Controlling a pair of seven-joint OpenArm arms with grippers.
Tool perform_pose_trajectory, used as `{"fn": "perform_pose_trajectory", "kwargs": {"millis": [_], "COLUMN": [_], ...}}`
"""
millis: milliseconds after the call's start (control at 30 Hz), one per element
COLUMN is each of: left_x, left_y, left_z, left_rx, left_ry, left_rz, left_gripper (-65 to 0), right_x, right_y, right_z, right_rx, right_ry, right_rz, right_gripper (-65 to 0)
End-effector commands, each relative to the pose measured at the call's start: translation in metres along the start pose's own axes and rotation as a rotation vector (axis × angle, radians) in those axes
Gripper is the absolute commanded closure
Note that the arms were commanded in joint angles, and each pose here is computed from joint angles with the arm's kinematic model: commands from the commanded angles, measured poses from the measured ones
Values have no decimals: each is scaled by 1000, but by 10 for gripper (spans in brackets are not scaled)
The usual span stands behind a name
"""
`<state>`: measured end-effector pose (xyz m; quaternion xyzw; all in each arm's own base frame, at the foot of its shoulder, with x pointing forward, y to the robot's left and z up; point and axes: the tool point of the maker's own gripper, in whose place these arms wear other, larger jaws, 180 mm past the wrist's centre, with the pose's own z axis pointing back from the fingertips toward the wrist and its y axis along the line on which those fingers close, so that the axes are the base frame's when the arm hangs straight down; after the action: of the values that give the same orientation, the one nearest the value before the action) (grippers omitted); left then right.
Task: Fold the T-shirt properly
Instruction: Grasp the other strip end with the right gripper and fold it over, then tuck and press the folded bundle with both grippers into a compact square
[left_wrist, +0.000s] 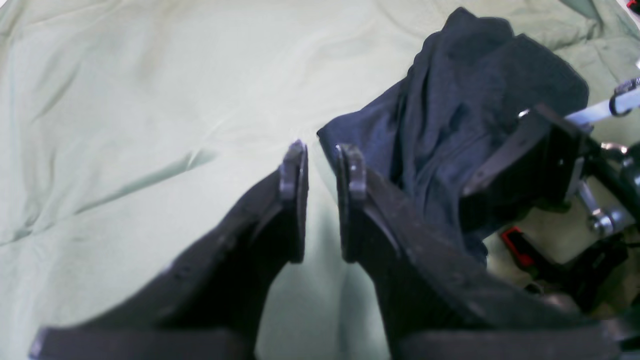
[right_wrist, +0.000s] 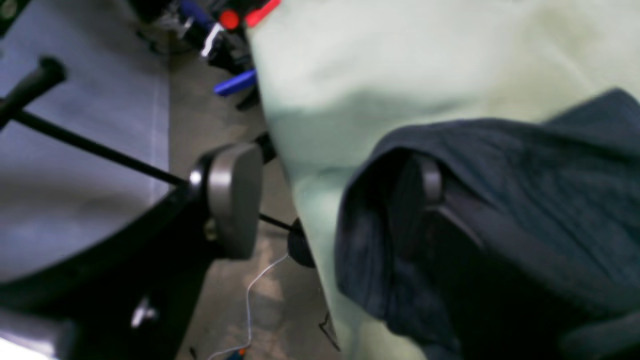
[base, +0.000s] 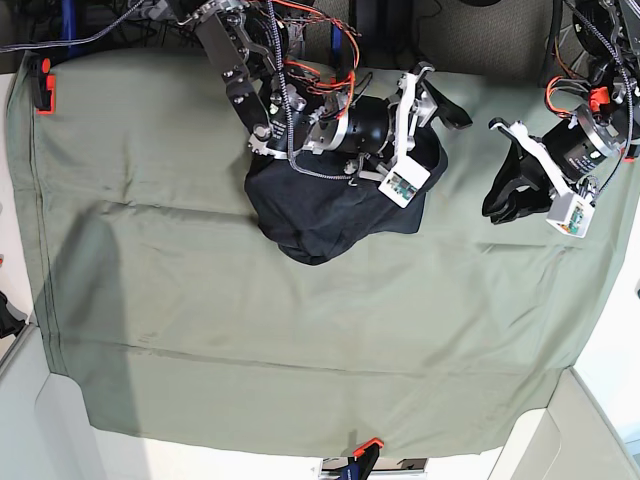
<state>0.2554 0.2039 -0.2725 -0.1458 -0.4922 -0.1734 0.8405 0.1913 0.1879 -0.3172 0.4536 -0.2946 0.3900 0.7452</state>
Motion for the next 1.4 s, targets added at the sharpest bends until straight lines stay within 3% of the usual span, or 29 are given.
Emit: {"fn": "perform_pose_trajectory", "kwargs": {"millis": [0, 200, 367, 467, 533, 633, 800, 967, 1100, 1367], "left_x": [14, 20, 20, 18, 14, 12, -21, -73, -94, -129], "left_y": [-1, -6, -7, -9, -21, -52, -113, -155, -146, -99], "left_z": [3, 3, 3, 3, 4, 6, -6, -28, -44, -75], "left_rx": [-13, -44, -45, -59, -119, -243, -382, -425, -389, -316], "left_ry": [-47, -80, -80, -68, -41, -8, 108, 267, 283, 384], "left_rz": [-15, 12, 14, 25, 65, 90, 39, -163, -195, -120], "left_gripper": [-107, -107, -107, -107, -107, -91, 0, 0, 0, 0], "right_x": [26, 53, 83, 98, 105, 108, 113, 114, 107, 74], "right_y": [12, 13, -19, -45, -66, -99, -153, -194, -212, -239], "right_z": [2, 13, 21, 31, 41, 63, 118, 172, 175, 113], "right_rx": [39, 17, -115, -231, -319, -450, -624, -758, -758, -613], "right_ry": [-83, -133, -122, -119, -124, -136, -234, -341, -342, -178], "right_rz": [27, 112, 246, 265, 251, 210, 104, 4, -61, -126], "right_gripper": [-388, -388, -388, -385, -322, -22, 0, 0, 0, 0]}}
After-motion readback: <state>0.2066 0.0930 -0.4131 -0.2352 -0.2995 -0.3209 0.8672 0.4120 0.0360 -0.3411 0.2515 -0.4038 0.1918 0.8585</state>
